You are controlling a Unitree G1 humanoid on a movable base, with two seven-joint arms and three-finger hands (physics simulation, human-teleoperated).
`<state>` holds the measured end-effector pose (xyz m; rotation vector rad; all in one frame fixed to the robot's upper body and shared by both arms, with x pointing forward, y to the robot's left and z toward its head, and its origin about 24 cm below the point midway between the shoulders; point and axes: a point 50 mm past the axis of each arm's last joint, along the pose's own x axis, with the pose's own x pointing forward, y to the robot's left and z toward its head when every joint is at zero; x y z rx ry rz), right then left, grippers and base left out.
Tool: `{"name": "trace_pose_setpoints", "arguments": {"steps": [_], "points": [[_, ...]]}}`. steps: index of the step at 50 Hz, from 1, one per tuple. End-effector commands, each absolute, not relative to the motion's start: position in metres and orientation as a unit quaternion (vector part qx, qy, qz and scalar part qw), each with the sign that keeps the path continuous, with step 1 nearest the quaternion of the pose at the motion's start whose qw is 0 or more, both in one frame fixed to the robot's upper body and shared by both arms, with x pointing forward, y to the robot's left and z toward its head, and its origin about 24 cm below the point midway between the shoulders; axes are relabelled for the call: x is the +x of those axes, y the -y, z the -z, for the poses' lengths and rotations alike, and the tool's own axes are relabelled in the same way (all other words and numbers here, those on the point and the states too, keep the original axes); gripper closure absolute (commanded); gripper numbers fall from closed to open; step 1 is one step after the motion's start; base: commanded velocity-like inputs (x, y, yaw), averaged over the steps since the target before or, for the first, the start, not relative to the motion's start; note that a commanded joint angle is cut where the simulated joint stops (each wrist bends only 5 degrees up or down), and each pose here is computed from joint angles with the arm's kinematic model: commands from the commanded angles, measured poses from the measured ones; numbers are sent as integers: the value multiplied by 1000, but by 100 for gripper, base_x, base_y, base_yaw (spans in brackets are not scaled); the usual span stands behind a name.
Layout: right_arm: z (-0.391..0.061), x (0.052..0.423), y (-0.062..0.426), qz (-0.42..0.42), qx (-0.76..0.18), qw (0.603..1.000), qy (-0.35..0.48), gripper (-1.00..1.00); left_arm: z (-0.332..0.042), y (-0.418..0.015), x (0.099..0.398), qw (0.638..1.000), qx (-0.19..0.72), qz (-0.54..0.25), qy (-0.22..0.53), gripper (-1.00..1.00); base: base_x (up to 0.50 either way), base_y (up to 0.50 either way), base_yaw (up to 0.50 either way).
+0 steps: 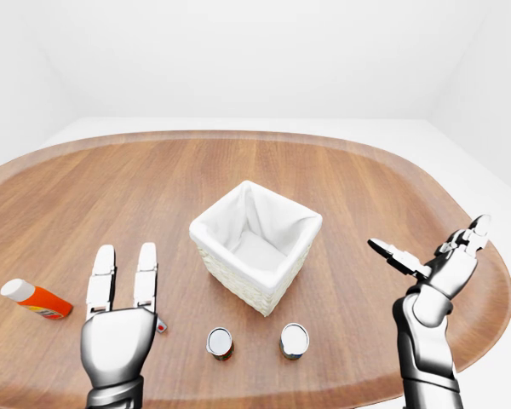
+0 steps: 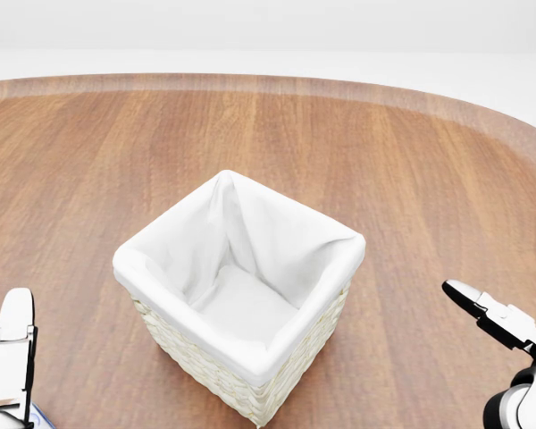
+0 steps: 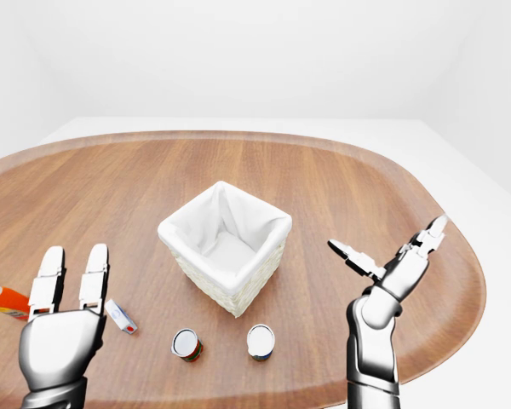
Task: Pick up the alphabet soup and the cream cheese box, and put them in the basket.
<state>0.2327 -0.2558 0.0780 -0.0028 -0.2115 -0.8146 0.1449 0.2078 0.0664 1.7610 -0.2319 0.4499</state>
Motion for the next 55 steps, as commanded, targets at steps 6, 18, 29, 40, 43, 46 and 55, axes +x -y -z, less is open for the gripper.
{"name": "trace_pose_setpoints", "arguments": {"steps": [6, 18, 29, 40, 43, 46, 55], "points": [[-77, 233, 256, 395, -2, 913, 100, -100, -45, -200, 144, 613, 773, -136, 90, -100, 0, 0, 0], [-78, 233, 256, 396, -1, 913, 102, -100, -26, -189, 144, 619, 776, -76, 95, -100, 0, 0, 0], [-77, 234, 256, 395, -2, 913, 100, -100, -10, -187, 145, 626, 774, -41, 86, -100, 0, 0, 0], [-77, 233, 256, 395, -2, 913, 100, -100, 0, -193, 147, 630, 773, -28, 71, -100, 0, 0, 0], [-78, 233, 256, 394, -2, 913, 103, -100, -1, -193, 146, 631, 772, -29, 70, -100, 0, 0, 0], [-79, 233, 256, 395, -1, 913, 105, -100, 0, -193, 145, 632, 771, -29, 68, -100, 0, 0, 0], [-78, 233, 256, 395, -1, 913, 102, -100, 14, -192, 145, 642, 765, -3, 51, -100, 0, 0, 0]]}}
